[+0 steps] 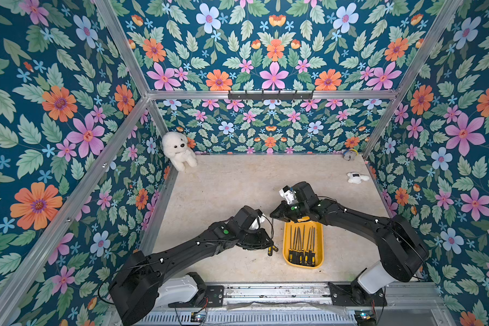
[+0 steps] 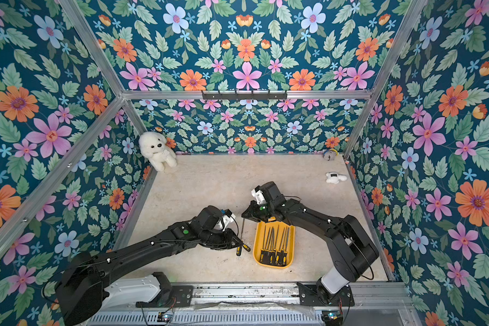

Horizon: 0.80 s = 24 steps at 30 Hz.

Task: Put the file tool into the storage box
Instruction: Place the file tool in the storage box.

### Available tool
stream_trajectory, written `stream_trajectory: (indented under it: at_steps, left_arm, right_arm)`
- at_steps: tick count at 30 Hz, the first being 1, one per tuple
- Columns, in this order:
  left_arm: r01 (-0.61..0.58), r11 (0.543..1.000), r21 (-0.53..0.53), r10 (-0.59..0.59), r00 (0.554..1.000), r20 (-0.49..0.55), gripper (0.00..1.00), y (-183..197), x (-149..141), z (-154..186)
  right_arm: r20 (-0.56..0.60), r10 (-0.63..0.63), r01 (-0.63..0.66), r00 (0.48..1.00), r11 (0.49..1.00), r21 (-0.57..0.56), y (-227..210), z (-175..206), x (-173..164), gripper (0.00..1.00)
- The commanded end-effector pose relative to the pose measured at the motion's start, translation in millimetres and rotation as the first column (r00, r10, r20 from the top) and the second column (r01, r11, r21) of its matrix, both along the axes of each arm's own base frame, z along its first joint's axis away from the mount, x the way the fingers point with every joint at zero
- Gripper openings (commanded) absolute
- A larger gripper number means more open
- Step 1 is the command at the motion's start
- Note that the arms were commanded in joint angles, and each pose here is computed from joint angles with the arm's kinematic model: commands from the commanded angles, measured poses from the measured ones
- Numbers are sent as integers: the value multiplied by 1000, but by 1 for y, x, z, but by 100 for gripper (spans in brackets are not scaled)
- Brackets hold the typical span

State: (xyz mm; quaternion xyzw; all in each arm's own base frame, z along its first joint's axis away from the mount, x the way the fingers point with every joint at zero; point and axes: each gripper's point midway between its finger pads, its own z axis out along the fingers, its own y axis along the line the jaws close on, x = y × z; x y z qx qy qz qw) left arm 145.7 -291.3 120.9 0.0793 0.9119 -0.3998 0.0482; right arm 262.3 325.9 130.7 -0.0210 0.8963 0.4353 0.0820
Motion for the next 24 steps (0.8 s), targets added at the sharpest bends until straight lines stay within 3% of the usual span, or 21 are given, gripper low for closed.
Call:
stream_trajectory:
  at_steps: [1,4,7,11,24]
  left_arm:
    - [-33,999,-35,33,999,24,62,0,11,11]
    - [-91,994,-53,93,995,29,79,6,25,17]
    - [-136,991,-12,136,990,26,81,12,35,11]
    - [-186,981,55,188,982,-22,79,14,41,-13]
    - [-250,962,107,258,964,-61,77,10,49,-42]
  right_arm:
    - [1,-59,58,998,984,-171,-37,-10,-2,0]
    - [9,-164,159,986,936,-313,-89,-12,0,0]
    - [42,-232,227,972,871,-436,-137,-12,-3,0]
    - [39,-230,212,972,807,-551,-166,-28,-14,0]
    - [21,-208,180,978,785,-593,-172,-60,-19,0]
